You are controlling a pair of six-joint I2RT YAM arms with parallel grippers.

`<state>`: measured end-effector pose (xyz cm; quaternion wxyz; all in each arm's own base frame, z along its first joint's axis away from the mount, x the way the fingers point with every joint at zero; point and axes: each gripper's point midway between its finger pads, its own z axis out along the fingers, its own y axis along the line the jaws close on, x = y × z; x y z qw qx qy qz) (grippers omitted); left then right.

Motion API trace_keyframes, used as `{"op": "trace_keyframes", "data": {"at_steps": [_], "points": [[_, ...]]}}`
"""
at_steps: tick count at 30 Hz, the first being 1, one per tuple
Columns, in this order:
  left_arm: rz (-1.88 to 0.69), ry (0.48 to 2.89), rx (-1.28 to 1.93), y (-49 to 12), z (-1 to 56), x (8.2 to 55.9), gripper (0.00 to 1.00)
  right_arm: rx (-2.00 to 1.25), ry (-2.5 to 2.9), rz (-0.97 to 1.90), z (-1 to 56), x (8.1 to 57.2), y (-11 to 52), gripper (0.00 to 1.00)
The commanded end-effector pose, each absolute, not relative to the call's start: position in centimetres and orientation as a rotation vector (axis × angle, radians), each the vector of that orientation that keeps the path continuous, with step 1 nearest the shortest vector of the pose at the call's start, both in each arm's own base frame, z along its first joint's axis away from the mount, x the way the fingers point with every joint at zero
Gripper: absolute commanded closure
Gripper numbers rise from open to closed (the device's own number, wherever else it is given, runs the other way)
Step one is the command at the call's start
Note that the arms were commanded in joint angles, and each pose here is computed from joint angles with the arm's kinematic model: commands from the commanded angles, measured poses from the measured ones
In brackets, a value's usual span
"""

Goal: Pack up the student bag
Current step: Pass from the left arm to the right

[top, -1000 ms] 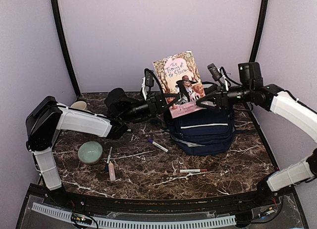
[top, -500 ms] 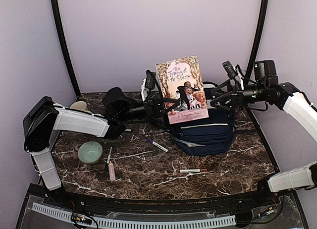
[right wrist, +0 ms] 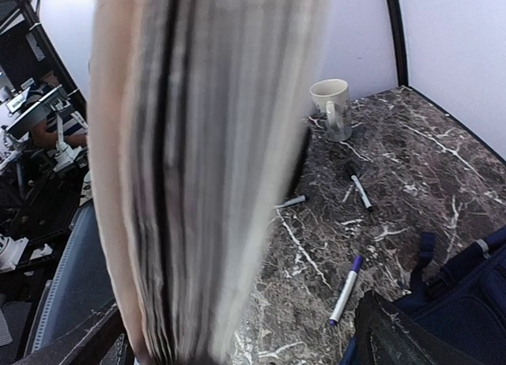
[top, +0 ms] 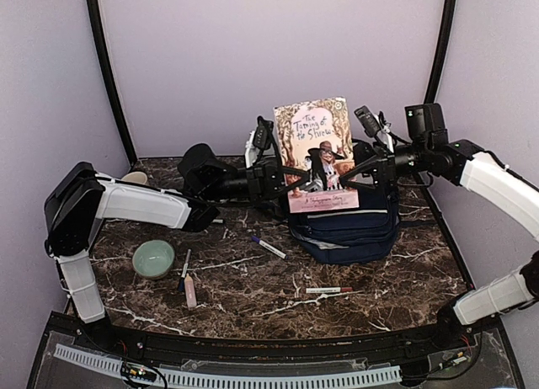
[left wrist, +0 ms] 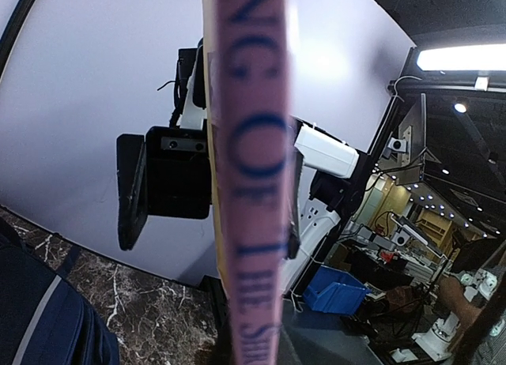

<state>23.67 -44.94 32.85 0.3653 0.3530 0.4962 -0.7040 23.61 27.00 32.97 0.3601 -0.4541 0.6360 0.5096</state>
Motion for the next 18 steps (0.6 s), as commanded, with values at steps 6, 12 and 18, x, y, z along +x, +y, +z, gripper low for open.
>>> {"op": "trace_keyframes", "data": {"at_steps": [6,12,18], "points": [[-1.79,1.25,0.869,-45.6,34.4,24.8,1.0,-1.23,1.577,1.513,33.6,21.8,29.2,0.09],[-1.598,1.38,0.723,-45.4,33.6,28.1,1.0,-1.177,1.68,1.535,31.0,21.6,29.0,0.16],[-1.482,1.444,0.587,-44.2,32.7,30.3,1.0,-1.124,1.759,1.498,29.6,22.4,29.0,0.37]]}}
